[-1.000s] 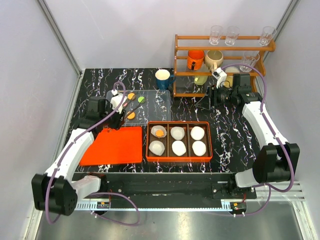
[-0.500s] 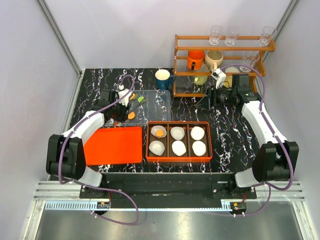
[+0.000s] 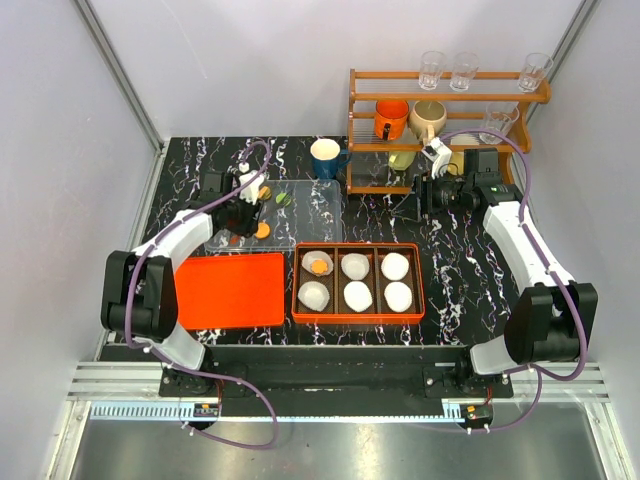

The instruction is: Pack the cookies

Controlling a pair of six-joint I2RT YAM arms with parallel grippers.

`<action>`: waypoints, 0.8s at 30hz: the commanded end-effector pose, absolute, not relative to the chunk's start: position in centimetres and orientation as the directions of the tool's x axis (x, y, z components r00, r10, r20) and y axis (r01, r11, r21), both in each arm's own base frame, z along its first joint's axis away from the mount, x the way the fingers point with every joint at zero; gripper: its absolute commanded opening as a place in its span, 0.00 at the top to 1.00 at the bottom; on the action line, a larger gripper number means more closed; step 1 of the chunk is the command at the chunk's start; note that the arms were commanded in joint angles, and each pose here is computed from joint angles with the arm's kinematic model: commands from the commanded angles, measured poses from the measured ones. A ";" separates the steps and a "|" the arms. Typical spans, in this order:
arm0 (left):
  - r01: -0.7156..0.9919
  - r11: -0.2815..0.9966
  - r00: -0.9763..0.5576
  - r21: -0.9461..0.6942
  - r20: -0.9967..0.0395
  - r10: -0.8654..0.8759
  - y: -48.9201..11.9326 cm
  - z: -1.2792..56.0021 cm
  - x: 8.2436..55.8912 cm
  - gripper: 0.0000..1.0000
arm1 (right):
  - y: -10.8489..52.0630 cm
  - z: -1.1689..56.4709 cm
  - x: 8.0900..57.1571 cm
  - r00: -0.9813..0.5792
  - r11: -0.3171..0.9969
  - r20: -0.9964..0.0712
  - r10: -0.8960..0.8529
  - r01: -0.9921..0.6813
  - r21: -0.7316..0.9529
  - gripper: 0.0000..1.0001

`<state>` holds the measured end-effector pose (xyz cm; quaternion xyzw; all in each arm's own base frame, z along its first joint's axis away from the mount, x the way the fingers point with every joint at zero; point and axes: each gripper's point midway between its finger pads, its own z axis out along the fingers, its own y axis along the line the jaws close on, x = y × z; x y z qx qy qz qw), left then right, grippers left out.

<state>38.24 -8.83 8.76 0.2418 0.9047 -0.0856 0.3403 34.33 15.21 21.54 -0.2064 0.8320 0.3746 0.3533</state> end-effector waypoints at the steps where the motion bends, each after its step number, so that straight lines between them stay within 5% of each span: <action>1: 0.497 0.868 -0.610 -0.003 -0.713 0.347 -9.5 11.0 40.3 0.54 | 15.3 21.8 34.5 -0.648 0.620 -0.757 -0.086 -0.630 0.469 0.43; 24: 0.507 0.859 -0.665 -0.066 -0.665 0.341 -9.4 9.2 39.6 0.54 | 15.3 21.9 34.4 -0.649 0.619 -0.756 -0.085 -0.629 0.470 0.44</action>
